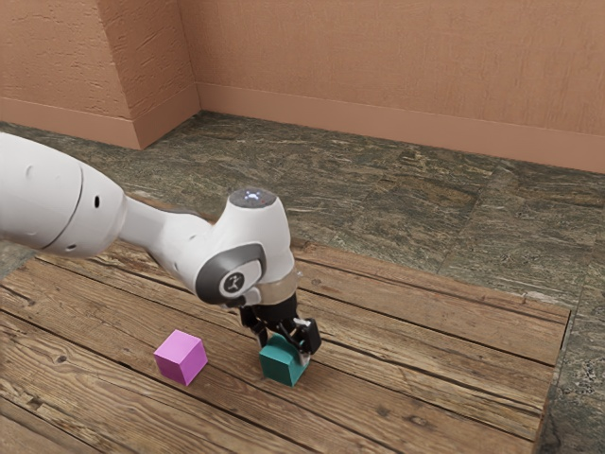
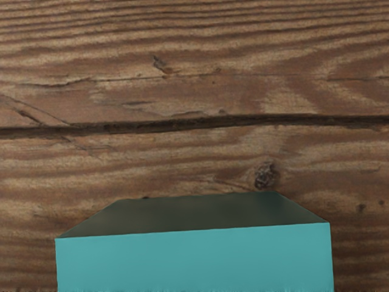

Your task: Pick up the blue block with one arm, and put the blue block on the pink block with one arm

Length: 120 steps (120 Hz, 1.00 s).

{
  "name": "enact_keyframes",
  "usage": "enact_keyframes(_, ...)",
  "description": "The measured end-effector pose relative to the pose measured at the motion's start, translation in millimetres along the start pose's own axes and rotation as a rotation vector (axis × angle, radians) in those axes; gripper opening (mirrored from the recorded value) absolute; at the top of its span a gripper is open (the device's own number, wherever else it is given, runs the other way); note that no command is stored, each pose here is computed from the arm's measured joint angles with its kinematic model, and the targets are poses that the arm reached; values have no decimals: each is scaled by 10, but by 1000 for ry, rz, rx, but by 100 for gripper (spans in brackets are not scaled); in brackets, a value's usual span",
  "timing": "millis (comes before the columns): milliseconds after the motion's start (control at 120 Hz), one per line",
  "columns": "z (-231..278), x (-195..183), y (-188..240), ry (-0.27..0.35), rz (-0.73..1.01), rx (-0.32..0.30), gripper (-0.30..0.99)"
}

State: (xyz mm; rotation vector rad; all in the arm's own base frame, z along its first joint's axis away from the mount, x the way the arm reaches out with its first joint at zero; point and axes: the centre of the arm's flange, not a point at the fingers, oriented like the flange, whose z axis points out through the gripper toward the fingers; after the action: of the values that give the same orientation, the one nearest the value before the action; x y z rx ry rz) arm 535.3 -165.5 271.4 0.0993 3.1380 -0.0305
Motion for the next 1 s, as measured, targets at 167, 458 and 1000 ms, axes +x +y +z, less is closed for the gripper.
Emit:
enact_keyframes(167, 9, -5, 2, -4, -3, 1, 69)
enact_keyframes(458, 67, 0, 2, 4, -11, 3, 60)
enact_keyframes(1000, 170, 0, 12, 17, -41, 5, 42)
